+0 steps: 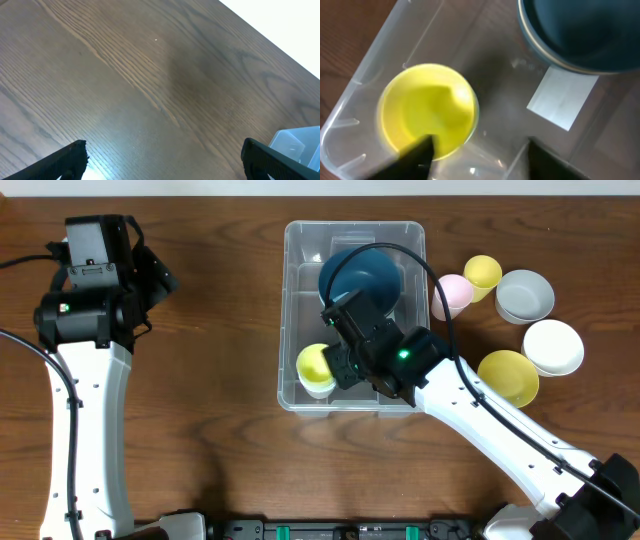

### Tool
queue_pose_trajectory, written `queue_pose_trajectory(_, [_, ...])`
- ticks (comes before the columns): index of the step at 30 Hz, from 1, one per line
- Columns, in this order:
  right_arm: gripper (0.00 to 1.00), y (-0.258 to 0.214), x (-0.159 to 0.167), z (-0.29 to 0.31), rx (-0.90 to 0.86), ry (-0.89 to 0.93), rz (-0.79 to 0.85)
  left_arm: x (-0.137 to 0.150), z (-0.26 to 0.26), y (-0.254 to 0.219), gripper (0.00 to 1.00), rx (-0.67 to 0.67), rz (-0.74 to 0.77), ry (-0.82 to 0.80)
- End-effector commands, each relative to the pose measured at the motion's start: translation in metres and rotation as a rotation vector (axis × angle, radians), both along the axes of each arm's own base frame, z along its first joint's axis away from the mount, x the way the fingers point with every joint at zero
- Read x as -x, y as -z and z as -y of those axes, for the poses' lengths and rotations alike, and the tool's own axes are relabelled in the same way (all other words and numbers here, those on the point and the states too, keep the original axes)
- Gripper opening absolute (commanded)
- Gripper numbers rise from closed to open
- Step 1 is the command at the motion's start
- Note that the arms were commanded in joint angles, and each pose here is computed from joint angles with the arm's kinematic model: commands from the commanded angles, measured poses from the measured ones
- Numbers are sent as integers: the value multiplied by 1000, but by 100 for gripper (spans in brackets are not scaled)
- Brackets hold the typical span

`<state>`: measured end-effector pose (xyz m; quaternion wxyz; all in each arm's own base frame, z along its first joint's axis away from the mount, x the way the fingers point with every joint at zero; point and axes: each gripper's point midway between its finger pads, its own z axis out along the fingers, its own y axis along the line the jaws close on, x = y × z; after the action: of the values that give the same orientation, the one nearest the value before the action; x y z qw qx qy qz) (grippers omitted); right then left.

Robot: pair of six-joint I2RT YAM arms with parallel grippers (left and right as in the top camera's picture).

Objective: Pack container
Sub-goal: 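Carry the yellow cup and stack it onto the blue cup, then return the right gripper to the cups and grasp the pink cup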

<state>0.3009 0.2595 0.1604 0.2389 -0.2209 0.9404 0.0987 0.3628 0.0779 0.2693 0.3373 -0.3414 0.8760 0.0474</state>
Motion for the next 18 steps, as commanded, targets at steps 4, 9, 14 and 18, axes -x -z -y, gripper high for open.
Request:
queue_pose_trajectory(4, [72, -18, -14, -3, -43, 24, 72, 0, -2, -6, 98, -13, 11, -4])
queue_pose_trajectory(9, [73, -55, -42, 31, -90, 147, 158, 0, -2, -6, 98, -13, 11, -4])
queue_pose_trajectory(14, [72, -97, -70, 101, -155, 354, 244, 0, -2, -6, 98, -14, 11, -4])
queue_pose_trajectory(18, [71, -107, -88, 167, -156, 532, 278, 0, -2, -6, 98, -14, 10, -4])
